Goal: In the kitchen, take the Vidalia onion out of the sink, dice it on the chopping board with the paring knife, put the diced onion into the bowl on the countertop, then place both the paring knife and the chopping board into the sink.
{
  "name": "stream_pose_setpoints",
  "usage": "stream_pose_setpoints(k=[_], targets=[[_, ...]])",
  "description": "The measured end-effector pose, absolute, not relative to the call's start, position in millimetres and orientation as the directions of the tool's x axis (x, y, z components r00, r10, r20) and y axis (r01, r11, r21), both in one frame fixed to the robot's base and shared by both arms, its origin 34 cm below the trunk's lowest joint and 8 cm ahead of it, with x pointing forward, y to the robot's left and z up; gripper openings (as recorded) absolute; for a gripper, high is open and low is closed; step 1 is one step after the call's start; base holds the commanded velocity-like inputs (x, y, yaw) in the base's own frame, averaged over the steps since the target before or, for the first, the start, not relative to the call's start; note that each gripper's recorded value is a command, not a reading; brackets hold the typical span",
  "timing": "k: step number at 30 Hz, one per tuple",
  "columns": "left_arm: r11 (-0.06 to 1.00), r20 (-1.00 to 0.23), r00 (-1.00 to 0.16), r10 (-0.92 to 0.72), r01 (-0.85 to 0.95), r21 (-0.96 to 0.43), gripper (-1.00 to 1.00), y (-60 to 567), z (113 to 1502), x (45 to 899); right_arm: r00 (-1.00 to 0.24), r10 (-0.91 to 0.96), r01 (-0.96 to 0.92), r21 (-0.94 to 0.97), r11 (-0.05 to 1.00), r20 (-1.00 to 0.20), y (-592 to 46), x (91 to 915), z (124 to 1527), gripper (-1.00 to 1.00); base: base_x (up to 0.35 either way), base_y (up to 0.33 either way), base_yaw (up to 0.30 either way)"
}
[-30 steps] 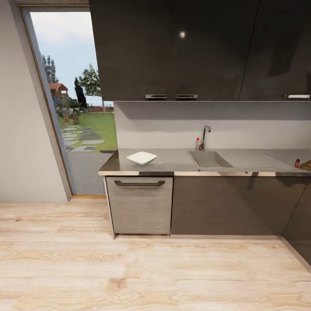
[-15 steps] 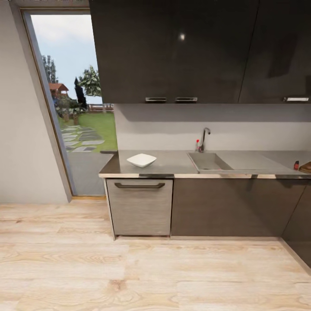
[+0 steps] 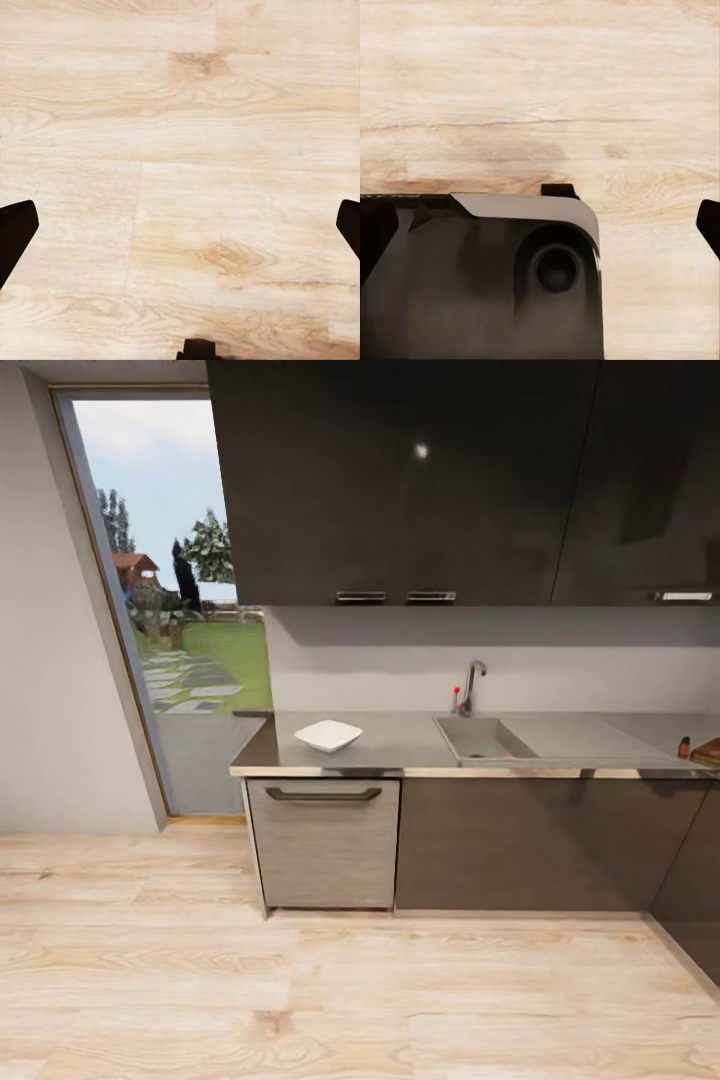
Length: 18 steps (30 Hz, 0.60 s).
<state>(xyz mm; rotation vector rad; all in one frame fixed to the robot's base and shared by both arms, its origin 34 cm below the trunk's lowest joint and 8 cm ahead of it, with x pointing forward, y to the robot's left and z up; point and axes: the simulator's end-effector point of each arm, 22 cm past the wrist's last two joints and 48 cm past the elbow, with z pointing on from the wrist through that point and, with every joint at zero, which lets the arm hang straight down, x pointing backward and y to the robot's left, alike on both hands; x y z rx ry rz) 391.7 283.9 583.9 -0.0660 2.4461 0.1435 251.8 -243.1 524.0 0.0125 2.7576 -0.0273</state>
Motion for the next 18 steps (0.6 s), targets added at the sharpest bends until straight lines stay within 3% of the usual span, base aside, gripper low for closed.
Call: stream_pose_setpoints(k=[18], targets=[[0.993, -0.638, -0.77, -0.01, -0.085, 0.087, 1.0, 284, 608, 389, -0.928, 0.006, 0.013, -0.018, 1.0, -0.372, -244, 248, 548, 1.0, 0.0, 0.0, 0.0]])
